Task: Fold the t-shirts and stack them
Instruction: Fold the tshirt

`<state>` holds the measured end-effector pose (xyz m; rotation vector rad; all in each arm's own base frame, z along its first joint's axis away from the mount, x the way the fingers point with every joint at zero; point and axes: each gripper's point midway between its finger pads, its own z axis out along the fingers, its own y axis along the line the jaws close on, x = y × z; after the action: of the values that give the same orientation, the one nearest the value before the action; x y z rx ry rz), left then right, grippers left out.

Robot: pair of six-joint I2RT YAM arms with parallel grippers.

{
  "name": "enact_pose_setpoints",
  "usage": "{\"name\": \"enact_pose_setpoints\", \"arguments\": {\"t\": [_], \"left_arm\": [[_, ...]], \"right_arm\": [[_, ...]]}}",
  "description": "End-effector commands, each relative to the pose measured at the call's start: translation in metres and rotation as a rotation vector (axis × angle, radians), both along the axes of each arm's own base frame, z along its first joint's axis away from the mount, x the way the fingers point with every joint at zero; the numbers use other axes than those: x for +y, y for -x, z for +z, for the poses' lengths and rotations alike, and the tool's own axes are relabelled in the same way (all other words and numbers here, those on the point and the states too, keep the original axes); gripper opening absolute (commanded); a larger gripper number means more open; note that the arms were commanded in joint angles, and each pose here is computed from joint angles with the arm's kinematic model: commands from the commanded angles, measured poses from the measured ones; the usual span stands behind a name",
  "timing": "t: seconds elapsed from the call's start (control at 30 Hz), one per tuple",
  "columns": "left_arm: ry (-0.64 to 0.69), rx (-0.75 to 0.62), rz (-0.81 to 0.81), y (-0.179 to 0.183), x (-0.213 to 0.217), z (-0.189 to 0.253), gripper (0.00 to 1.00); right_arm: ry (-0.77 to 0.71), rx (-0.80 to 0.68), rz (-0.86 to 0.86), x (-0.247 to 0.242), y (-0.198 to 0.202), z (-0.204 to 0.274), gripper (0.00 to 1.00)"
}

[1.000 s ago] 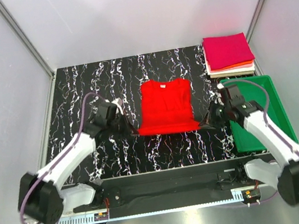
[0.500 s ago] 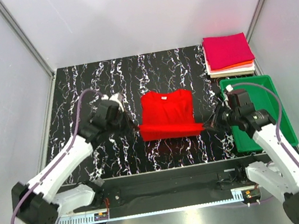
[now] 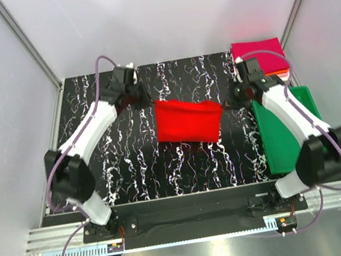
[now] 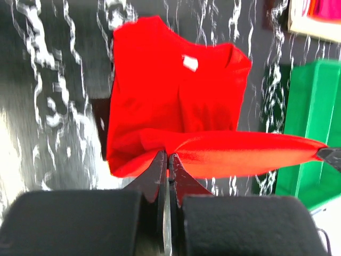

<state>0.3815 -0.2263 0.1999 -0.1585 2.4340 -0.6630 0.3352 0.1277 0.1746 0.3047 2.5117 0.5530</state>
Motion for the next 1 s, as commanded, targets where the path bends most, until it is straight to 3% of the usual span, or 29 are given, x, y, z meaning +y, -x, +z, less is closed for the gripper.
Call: {"name": "enact_pose_setpoints", "arguments": {"t": [0.0,0.17,0.2,0.27,0.33,0.4,0.47,0.5,0.6,0.73,0.8,0.97], "left_arm": [[-0.006,-0.065,-0.018,-0.051,0.001,0.007,0.0],[0.036,-0.082,-0.104,-0.098,-0.024,-0.002,0.0],[0.017,-0.056,-0.124,-0.108,-0.027,-0.026,0.0],[0.034,-0.086,-0.144,-0.127,-0.036,-0.023,0.0],[0.029,-0.058,-0.163,-0.142,-0.042,-0.053,0.0],[0.043,-0.073,-0.191,-0.159,-0.05,-0.066,0.05],[0.027,-0.113,-0.179,-0.174,-0.051,-0.065,0.22],[0.009,-0.105,-0.159,-0.181,-0.046,-0.077,0.24],[-0.006,-0.112,-0.091,-0.195,-0.028,-0.08,0.31],[-0.053,-0.109,-0.076,-0.184,-0.014,-0.081,0.31],[-0.021,-0.144,-0.096,-0.176,-0.019,-0.061,0.31],[0.015,-0.141,-0.22,-0.134,-0.048,-0.059,0.31]], "right_arm": [[0.111,-0.058,-0.004,-0.017,-0.042,0.004,0.0],[0.145,0.024,-0.031,-0.02,-0.086,-0.033,0.0],[0.148,0.037,-0.039,-0.022,-0.091,-0.039,0.0],[0.156,0.076,-0.07,-0.026,-0.104,-0.058,0.0],[0.161,0.123,-0.079,-0.031,-0.11,-0.079,0.0],[0.192,0.126,-0.094,-0.036,-0.119,-0.088,0.0],[0.218,0.115,-0.101,-0.041,-0.134,-0.101,0.07],[0.233,0.108,-0.108,-0.045,-0.138,-0.105,0.17],[0.245,0.089,-0.092,-0.046,-0.157,-0.112,0.29],[0.209,0.059,-0.086,-0.04,-0.156,-0.094,0.33],[0.185,0.045,-0.084,-0.036,-0.153,-0.081,0.35],[0.109,0.085,-0.044,-0.022,-0.135,-0.073,0.33]]}}
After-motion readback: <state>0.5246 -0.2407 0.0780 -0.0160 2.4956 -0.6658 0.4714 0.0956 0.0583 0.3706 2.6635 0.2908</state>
